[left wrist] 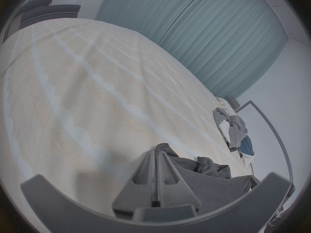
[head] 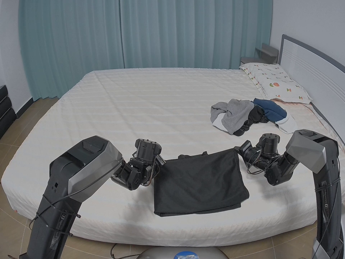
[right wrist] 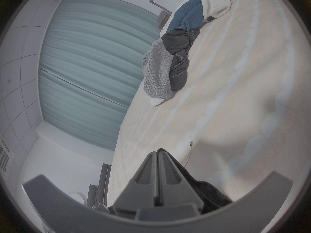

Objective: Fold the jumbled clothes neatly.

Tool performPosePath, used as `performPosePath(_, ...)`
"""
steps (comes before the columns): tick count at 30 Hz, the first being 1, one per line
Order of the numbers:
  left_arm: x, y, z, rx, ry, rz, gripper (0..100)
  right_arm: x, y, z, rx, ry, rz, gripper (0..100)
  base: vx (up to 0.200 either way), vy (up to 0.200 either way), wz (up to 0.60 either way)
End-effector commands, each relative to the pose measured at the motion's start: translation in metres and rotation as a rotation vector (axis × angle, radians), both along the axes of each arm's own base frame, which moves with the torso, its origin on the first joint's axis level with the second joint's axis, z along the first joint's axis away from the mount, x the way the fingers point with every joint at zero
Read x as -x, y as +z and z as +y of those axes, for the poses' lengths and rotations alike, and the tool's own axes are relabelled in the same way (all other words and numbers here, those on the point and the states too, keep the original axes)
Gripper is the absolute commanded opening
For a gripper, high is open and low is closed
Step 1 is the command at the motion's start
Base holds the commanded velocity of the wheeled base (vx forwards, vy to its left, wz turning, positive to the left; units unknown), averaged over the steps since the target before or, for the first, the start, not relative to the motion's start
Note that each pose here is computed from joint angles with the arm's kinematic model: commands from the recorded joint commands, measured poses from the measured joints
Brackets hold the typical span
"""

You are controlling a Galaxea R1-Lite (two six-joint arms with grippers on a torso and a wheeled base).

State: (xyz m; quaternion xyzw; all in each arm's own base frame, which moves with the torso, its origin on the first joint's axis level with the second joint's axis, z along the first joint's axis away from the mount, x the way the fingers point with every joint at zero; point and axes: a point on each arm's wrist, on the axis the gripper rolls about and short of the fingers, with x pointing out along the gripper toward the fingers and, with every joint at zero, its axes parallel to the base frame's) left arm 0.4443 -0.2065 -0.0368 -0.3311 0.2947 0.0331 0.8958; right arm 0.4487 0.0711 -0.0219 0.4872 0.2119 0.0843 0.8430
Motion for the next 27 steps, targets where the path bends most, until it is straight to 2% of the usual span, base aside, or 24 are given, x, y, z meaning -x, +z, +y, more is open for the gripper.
performPosePath(1, -0.001, -0.002, 0.001, -0.01, 0.017, -0.004, 0, -0.002, -0.004, 0.001, 0.004, 0.001, -0.003, 0, 0.0, 0.0, 0.0)
performPosePath(13, 0.0, -0.004, 0.0, -0.023, 0.029, -0.002, 0, -0.011, -0.026, -0.005, 0.095, 0.0, -0.054, 0, 0.0, 0.0, 0.0)
performPosePath(14, 0.0, -0.004, 0.001, -0.024, 0.029, 0.0, 0, -0.011, -0.027, -0.005, 0.102, 0.003, -0.055, 100, 0.0, 0.0, 0.0)
performPosePath(16, 0.0, -0.005, 0.001, -0.026, 0.028, 0.001, 0, -0.011, -0.028, -0.005, 0.107, 0.002, -0.053, 100, 0.0, 0.0, 0.0)
performPosePath(17, 0.0, -0.005, 0.001, -0.026, 0.028, 0.001, 100, -0.011, -0.028, -0.005, 0.107, 0.002, -0.053, 100, 0.0, 0.0, 0.0)
performPosePath(24, 0.0, -0.004, 0.001, -0.024, 0.027, -0.002, 100, -0.009, -0.024, -0.007, 0.109, -0.019, -0.1, 100, 0.0, 0.0, 0.0)
performPosePath(27, 0.001, -0.002, 0.002, -0.017, 0.035, -0.002, 100, 0.007, -0.006, -0.022, 0.119, -0.032, -0.085, 100, 0.0, 0.0, 0.0)
